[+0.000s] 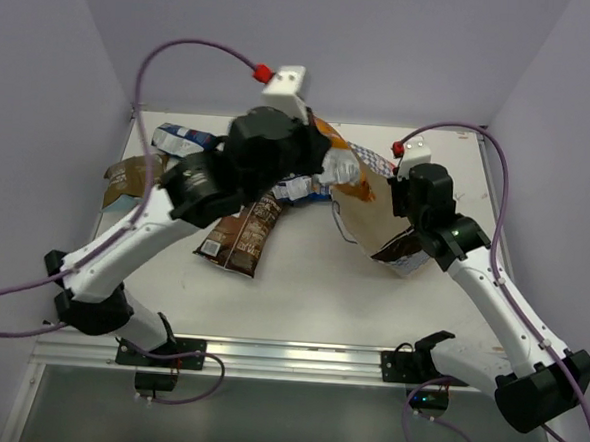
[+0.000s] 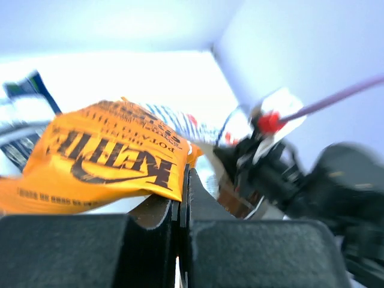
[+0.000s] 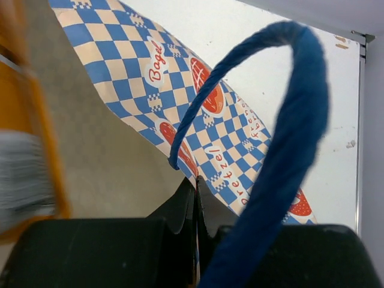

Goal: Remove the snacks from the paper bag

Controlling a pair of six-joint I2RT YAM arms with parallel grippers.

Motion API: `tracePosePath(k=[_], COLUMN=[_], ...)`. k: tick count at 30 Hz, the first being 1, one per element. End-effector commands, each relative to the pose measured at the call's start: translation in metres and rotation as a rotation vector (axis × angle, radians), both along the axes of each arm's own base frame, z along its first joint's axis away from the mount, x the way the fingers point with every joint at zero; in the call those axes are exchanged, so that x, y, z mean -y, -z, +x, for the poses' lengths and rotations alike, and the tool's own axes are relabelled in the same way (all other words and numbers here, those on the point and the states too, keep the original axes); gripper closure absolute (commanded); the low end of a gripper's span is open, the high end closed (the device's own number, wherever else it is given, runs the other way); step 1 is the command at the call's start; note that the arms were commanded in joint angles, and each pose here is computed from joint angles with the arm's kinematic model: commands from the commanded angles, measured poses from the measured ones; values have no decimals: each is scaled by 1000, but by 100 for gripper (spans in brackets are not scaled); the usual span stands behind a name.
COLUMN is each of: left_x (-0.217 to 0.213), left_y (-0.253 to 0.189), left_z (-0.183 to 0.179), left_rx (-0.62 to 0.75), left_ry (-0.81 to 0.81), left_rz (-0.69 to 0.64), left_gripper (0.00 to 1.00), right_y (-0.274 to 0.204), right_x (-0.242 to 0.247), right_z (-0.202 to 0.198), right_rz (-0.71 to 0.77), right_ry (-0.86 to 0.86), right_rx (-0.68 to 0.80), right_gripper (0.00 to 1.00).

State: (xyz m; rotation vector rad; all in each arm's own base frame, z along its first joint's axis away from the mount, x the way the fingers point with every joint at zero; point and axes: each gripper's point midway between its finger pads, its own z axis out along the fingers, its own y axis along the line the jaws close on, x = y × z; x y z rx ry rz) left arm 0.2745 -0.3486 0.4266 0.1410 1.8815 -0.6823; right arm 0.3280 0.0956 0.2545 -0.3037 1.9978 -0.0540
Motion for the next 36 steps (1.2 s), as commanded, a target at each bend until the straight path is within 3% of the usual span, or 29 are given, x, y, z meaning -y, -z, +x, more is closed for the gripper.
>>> tracePosePath(k=[1,9,16,24,30,32,33,34,35,36], left_x=[-80,-189,-219,-231,-243,-251,-245,-245,-246,-237], left_y=[-81,-76,-27,36,45,89,81,130,149,169], left_z=[3,17,44,145,211,217,224,221,221,219], left_rx=[151,167,101,33,153,122,193,127,111,80], left_ry=[-144,-476,-579,-575,-598,-602,-575,-557,-547,-501], left_rz=[-115,18,135,127,32,34,-57,-45,-68,-91], left_gripper=[100,100,100,100,100,100,96,91,78,72], right_y=[10,11,5,-1,-5,-5,-4,-3,-3,-1], right_x=[13,31,26,18,14,11,11,10,9,9], right_z=[4,4,2,-1,-3,-3,-3,-3,-3,-3], right_rz=[-16,-44,15,40,54,59,58,61,61,60], right_ry=[84,158,152,105,75,60,58,53,50,48], right_rx=[-16,-27,-30,-28,-16,-15,-14,-16,-18,-26], right_gripper=[100,100,100,100,100,100,100,100,100,100])
